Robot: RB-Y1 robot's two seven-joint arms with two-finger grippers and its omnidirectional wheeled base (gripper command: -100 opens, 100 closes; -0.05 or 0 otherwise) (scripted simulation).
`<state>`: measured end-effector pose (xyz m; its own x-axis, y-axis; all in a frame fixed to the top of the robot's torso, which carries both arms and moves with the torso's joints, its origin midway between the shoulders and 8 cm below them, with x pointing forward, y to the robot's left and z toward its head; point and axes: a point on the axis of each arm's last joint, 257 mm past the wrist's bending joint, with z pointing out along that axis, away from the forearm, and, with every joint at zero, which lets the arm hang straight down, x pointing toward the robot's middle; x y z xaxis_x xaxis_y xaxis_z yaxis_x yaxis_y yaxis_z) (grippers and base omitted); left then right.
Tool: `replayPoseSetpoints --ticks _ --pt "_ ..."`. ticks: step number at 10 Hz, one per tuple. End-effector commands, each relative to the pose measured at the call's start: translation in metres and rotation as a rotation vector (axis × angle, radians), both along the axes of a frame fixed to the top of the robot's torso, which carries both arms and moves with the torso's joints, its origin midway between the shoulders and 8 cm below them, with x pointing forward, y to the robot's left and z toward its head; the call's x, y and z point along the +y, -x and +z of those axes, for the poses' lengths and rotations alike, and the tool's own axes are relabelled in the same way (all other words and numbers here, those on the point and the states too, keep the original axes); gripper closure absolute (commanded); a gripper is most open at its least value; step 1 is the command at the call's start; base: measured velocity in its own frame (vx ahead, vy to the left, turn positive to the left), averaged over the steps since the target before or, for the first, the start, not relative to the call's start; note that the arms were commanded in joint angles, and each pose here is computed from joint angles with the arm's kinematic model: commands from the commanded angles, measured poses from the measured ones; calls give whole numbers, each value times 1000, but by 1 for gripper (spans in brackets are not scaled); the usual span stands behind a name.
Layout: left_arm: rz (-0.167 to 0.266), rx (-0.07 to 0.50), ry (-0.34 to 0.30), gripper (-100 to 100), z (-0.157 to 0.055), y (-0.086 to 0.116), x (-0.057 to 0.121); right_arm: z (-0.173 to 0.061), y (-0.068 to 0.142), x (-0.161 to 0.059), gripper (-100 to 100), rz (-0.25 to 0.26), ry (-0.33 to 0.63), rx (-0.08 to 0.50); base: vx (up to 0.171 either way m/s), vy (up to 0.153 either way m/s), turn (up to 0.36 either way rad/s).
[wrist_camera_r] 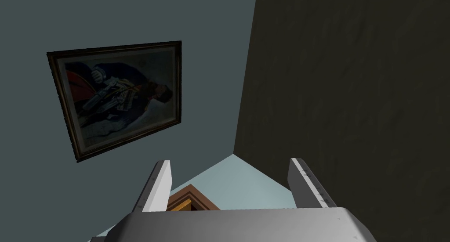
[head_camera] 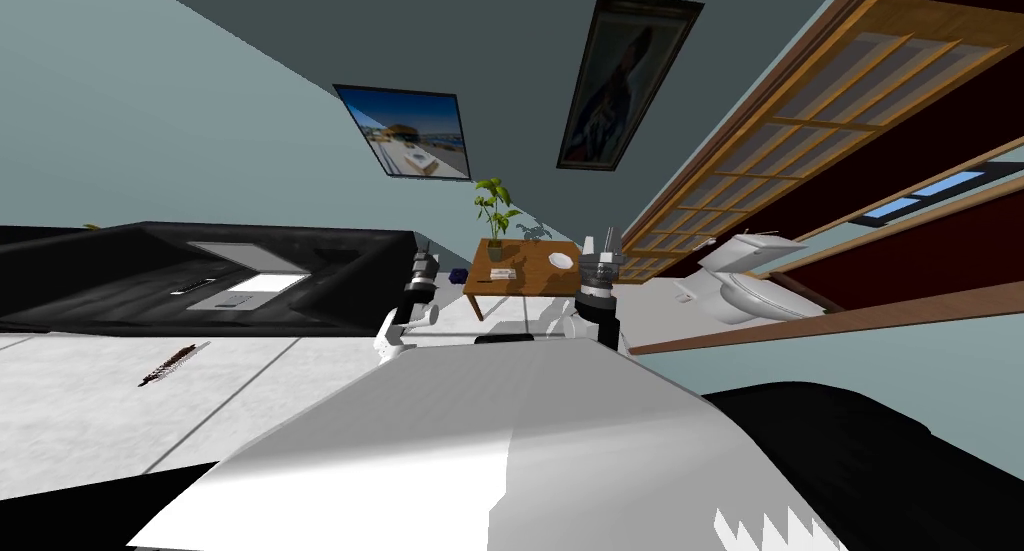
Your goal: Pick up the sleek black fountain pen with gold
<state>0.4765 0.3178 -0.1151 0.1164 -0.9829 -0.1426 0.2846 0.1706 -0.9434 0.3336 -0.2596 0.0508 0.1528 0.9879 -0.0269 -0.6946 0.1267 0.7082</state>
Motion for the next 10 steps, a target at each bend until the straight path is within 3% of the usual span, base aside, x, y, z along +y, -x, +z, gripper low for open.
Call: replayPoseSetpoints --ticks 1,10 --pt "3 41 9 -100 -13 -7 -1 0 0 0 0 0 0 0 27 2 -38" --pt "21 333 95 -100 -108 -63 6 0 0 0 0 0 0 0 29 0 -55"
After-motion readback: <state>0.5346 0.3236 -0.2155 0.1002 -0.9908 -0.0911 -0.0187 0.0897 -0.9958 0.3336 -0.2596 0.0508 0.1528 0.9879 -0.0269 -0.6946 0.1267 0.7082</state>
